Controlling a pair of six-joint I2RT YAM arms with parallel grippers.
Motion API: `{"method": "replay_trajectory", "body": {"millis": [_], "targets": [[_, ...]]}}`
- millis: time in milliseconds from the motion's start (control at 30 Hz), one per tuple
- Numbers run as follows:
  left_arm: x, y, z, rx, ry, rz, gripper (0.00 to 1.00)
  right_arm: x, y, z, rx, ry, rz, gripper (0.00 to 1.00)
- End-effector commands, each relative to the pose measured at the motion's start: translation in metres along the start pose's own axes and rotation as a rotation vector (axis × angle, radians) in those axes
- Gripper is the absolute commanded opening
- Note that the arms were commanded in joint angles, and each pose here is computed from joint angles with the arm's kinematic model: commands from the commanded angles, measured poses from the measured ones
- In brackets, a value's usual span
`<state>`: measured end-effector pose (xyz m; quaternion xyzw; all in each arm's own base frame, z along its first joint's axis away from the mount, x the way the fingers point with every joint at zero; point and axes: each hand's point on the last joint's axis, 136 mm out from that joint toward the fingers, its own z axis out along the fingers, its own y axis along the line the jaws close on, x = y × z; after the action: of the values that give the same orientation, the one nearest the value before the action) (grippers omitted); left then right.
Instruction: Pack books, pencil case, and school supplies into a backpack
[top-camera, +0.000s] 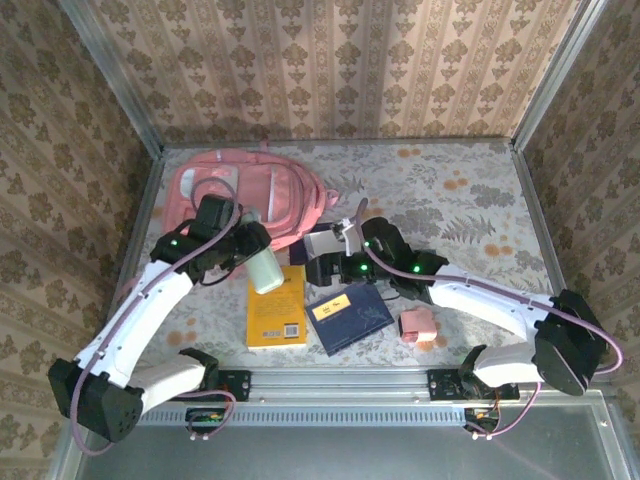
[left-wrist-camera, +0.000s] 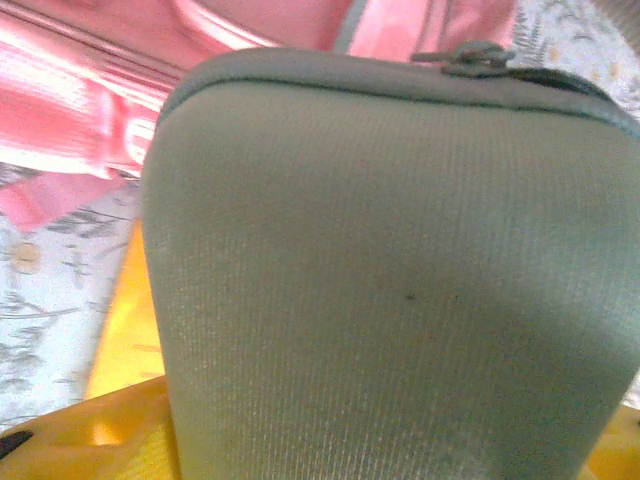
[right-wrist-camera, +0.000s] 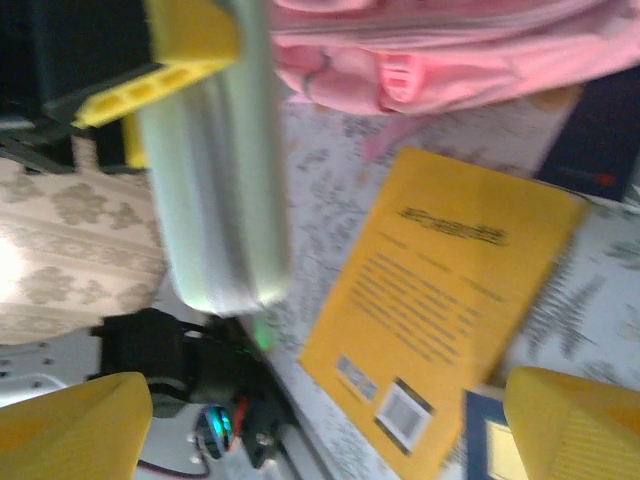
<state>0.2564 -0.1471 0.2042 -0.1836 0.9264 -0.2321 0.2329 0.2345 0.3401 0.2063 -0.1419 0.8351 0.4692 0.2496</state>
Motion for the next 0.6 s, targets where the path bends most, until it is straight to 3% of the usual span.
{"method": "replay_trajectory", "body": {"millis": [0,300,433,567], "targets": [[-0.009,-0.035,-0.006,0.114,-0.021,-0.071,0.62,-0.019,0.032,0.008,-0.111,-0.033,-0.013,0.94],[-0.005,-0.059,-0.005,0.168,0.005,-0.083,0.61,-0.018,0.033,0.047,-0.111,0.017,0.006,0.92],[-0.003,-0.064,-0.007,0.184,0.013,-0.085,0.62,-0.022,0.029,0.053,-0.095,0.006,0.017,0.83],[0.003,-0.067,-0.004,0.194,0.030,-0.078,0.62,-0.027,0.028,0.053,-0.086,-0.018,0.019,0.65]]}}
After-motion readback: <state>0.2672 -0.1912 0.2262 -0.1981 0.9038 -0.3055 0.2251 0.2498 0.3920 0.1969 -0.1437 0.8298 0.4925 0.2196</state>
